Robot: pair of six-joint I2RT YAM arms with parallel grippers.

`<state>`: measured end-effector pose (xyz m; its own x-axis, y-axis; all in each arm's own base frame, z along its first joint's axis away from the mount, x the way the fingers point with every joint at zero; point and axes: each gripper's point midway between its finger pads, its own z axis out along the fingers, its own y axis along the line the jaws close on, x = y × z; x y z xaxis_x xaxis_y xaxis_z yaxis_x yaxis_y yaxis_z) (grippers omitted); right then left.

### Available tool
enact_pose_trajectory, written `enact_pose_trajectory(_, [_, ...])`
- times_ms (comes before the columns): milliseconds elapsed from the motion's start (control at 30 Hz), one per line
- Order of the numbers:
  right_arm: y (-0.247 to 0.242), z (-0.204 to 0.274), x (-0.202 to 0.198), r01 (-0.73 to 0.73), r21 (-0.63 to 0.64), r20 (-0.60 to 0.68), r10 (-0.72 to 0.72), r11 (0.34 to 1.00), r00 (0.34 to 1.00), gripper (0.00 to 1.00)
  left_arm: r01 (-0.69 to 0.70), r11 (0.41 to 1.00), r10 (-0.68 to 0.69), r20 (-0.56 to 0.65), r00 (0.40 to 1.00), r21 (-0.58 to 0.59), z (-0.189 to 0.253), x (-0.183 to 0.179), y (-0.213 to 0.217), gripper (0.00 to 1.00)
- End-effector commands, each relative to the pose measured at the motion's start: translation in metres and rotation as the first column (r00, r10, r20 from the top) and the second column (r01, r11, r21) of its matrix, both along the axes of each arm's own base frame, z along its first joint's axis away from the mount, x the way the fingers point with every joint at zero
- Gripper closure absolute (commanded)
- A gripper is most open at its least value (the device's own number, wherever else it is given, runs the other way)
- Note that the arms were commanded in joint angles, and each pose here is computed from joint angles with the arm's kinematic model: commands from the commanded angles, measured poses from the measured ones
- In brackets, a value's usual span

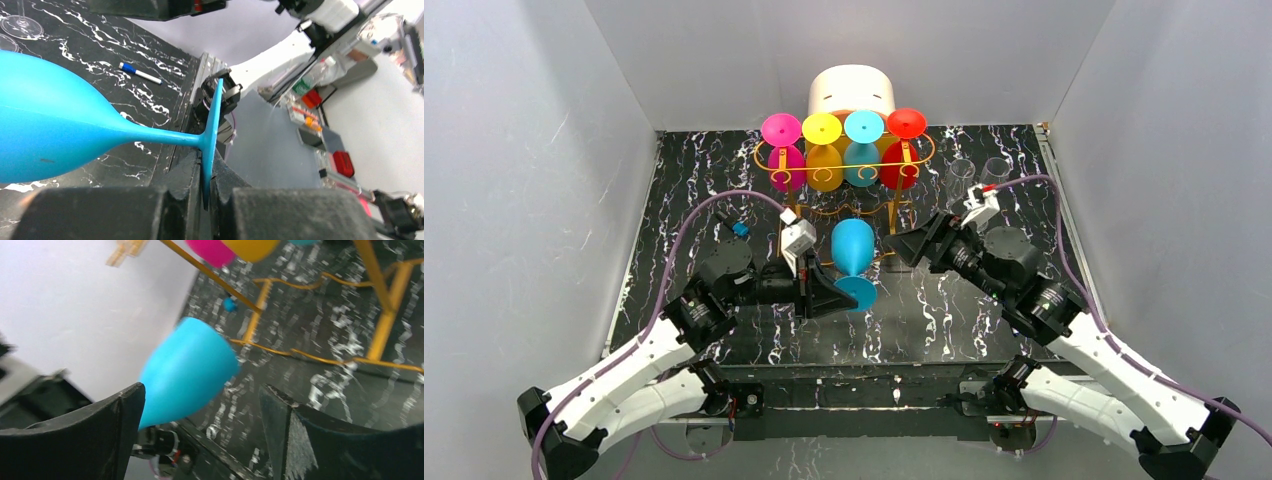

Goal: Take the wine glass off the wine glass rack
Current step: Place the wine glass at the center of the board.

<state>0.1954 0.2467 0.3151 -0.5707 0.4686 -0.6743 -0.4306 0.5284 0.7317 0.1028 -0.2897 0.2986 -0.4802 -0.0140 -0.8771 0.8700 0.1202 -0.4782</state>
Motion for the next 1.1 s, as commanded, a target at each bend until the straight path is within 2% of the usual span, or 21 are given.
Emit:
enact_pose_trajectory(0, [-0.021,-0.024,0.014,0.082,-0.155,-0.023,-0.086,0.985,0.996,0.07,0.163,0.986,-0.166,0.073,0.983,0.046,0.001,-0.024,0.004,1.00])
enact_pose_trajectory(133, [-0.027,-0.029,0.020,-0.021,-0.125,-0.071,0.012,0.992,0.997,0.03,0.280,0.950,-0.282,-0.009,0.960,0.141,-0.014,-0.039,0.006,1.00])
enact_pose_trajectory(200, [-0.030,-0.036,0.021,-0.110,-0.046,-0.131,0.103,0.993,0.986,0.01,0.315,0.936,-0.314,-0.037,0.949,0.156,-0.021,-0.043,0.006,1.00])
enact_pose_trajectory(233, [-0.030,-0.043,0.019,-0.160,0.011,-0.161,0.160,0.987,0.974,0.01,0.320,0.933,-0.320,-0.029,0.947,0.162,-0.024,-0.043,0.006,1.00])
enact_pose_trajectory(300, [-0.031,-0.030,0.015,-0.268,0.148,-0.106,0.285,0.952,0.953,0.01,0.319,0.932,-0.328,0.025,0.944,0.174,-0.027,-0.042,0.008,1.00])
enact_pose_trajectory(400, [-0.033,-0.020,0.010,-0.321,0.244,-0.092,0.351,0.915,0.932,0.01,0.322,0.934,-0.338,0.095,0.936,0.153,-0.027,-0.044,0.011,1.00])
enact_pose_trajectory(500, [-0.036,-0.020,0.021,-0.240,0.261,-0.167,0.288,0.935,0.943,0.01,0.351,0.928,-0.369,0.191,0.909,0.125,-0.023,-0.050,0.014,1.00])
enact_pose_trajectory(667, [-0.036,0.005,0.004,-0.322,0.279,0.017,0.330,0.905,0.944,0.01,0.342,0.934,-0.357,0.318,0.879,0.104,-0.018,-0.053,0.021,1.00])
enact_pose_trajectory(733, [-0.036,0.005,-0.001,-0.340,0.275,0.036,0.344,0.899,0.938,0.01,0.356,0.927,-0.373,0.365,0.853,0.116,-0.021,-0.054,0.022,1.00])
enact_pose_trajectory(833, [-0.030,0.001,-0.011,-0.433,0.270,-0.002,0.450,0.860,0.893,0.01,0.395,0.910,-0.412,0.388,0.825,0.126,-0.026,-0.058,0.023,1.00])
enact_pose_trajectory(967, [-0.024,0.007,-0.028,-0.584,0.262,0.001,0.605,0.768,0.796,0.01,0.415,0.901,-0.430,0.385,0.816,0.126,-0.028,-0.058,0.020,1.00])
enact_pose_trajectory(1067, [-0.021,0.012,-0.031,-0.614,0.246,0.010,0.631,0.750,0.776,0.01,0.452,0.884,-0.460,0.384,0.800,0.117,-0.025,-0.062,0.018,1.00])
